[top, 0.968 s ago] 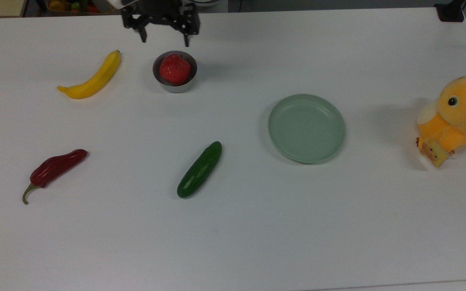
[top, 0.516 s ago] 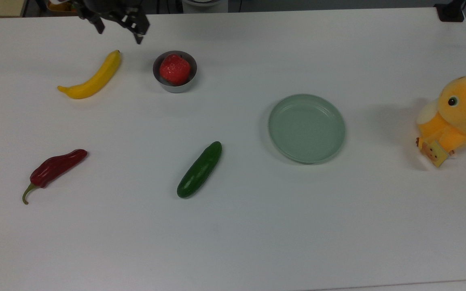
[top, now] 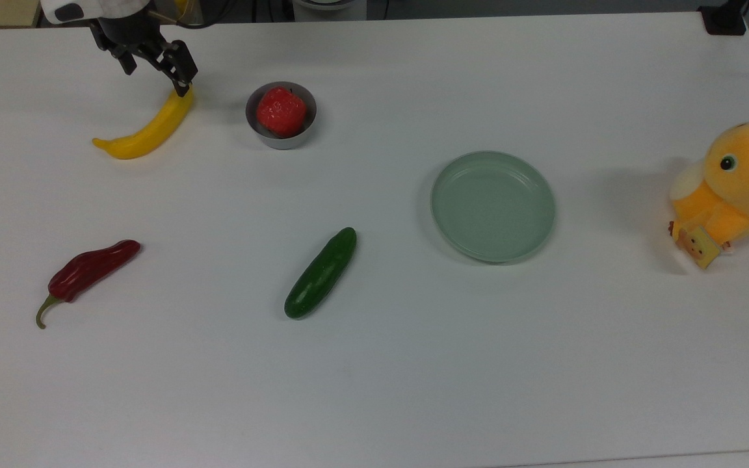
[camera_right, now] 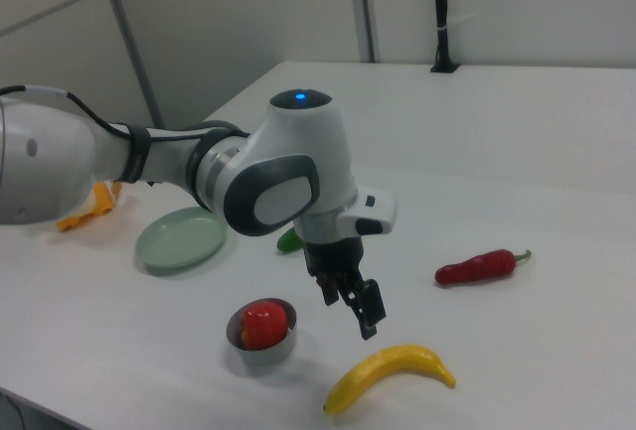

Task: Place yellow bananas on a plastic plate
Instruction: 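Close the gripper on the yellow banana and lift it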

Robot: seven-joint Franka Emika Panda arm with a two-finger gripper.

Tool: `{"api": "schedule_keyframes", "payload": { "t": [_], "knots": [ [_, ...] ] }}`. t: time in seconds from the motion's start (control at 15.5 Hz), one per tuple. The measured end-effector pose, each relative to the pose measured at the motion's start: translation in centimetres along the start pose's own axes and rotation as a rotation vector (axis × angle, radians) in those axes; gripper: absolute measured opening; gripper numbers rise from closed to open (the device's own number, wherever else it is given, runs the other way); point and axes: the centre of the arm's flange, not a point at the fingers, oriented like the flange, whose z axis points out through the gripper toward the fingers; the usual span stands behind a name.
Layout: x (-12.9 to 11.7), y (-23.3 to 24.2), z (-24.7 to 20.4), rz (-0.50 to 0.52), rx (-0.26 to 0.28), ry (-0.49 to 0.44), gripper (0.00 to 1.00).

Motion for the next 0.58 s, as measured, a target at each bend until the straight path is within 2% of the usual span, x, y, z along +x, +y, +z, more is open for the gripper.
{"api": "schedule_keyframes", "payload": {
  "t": [0.58],
  "knots": [
    [1.4,0.8,8.5,0.015,-0.090,-0.065,1.00]
  ]
}}
